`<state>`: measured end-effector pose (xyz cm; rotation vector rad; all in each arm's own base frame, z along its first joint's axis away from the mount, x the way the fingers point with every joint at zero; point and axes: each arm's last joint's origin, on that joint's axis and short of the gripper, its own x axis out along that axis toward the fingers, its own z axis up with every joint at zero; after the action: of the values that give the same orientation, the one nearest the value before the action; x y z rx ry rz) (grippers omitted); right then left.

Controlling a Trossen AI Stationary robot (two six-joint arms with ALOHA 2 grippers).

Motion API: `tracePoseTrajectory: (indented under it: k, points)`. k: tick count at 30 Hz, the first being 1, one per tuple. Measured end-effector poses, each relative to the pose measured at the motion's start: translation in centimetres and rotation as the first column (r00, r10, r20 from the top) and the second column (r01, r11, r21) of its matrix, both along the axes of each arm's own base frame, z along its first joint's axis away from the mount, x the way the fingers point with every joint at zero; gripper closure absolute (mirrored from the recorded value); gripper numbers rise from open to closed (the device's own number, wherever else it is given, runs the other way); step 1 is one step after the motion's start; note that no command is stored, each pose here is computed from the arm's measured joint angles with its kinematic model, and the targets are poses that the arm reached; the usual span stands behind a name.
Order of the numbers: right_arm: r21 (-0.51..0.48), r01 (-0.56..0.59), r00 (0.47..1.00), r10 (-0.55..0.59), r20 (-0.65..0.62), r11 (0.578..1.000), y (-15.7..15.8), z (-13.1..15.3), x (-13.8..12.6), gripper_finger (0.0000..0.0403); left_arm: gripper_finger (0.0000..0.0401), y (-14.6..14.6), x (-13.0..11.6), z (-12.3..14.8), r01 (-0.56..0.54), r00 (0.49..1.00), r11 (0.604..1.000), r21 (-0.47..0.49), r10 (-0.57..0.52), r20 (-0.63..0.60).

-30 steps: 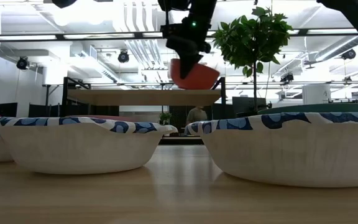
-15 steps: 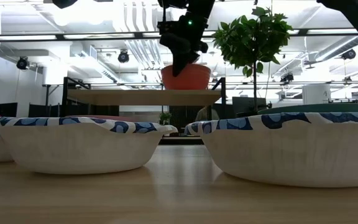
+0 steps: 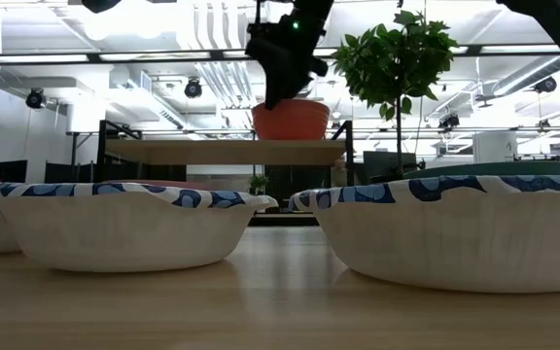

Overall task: Place and stack bowls onto a shelf
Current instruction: Put the white pattern paper bowl on the shelf

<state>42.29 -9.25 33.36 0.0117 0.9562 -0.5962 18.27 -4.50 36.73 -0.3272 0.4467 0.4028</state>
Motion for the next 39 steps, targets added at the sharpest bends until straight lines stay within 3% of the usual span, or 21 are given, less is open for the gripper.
tracePoseTrajectory:
  k: [6,10,17,22,32,35,39]
  points:
    - [0.015,0.028,0.996,-0.03,0.088,0.999,0.1,2.1,-0.3,0.0243,0.0401,0.0,0.0,0.0,-0.001,1.0,1.0,-0.002,0.001,0.001]
    - [0.069,-0.014,0.991,0.005,0.137,0.998,0.3,3.2,-0.3,0.0253,0.0401,0.0,-0.1,0.1,-0.001,1.0,1.0,-0.004,0.001,0.006]
    - [0.238,-0.147,0.981,0.111,0.159,0.96,0.9,2.5,0.0,0.0323,0.0401,0.3,-0.9,0.6,0.002,0.999,1.0,-0.008,-0.002,0.033]
    - [0.213,-0.093,0.994,0.079,0.073,0.973,0.7,0.8,0.0,0.0387,0.0401,0.5,-1.5,1.0,0.02,0.999,1.0,0.019,-0.02,0.044]
    - [0.163,-0.187,0.967,0.152,0.206,0.969,3.3,4.3,-0.7,0.039,0.0401,0.5,-1.3,0.5,0.025,1.0,0.999,0.039,-0.025,-0.004]
    - [0.144,-0.232,0.952,0.195,0.235,0.962,4.9,5.8,-1.7,0.039,0.0401,0.3,-1.0,0.3,0.027,1.0,1.0,-0.008,-0.027,-0.006]
    - [0.116,-0.31,0.929,0.275,0.247,0.944,7.2,7.6,-3.3,0.039,0.0401,-0.4,-0.5,-0.2,0.115,0.992,0.978,-0.172,-0.123,-0.033]
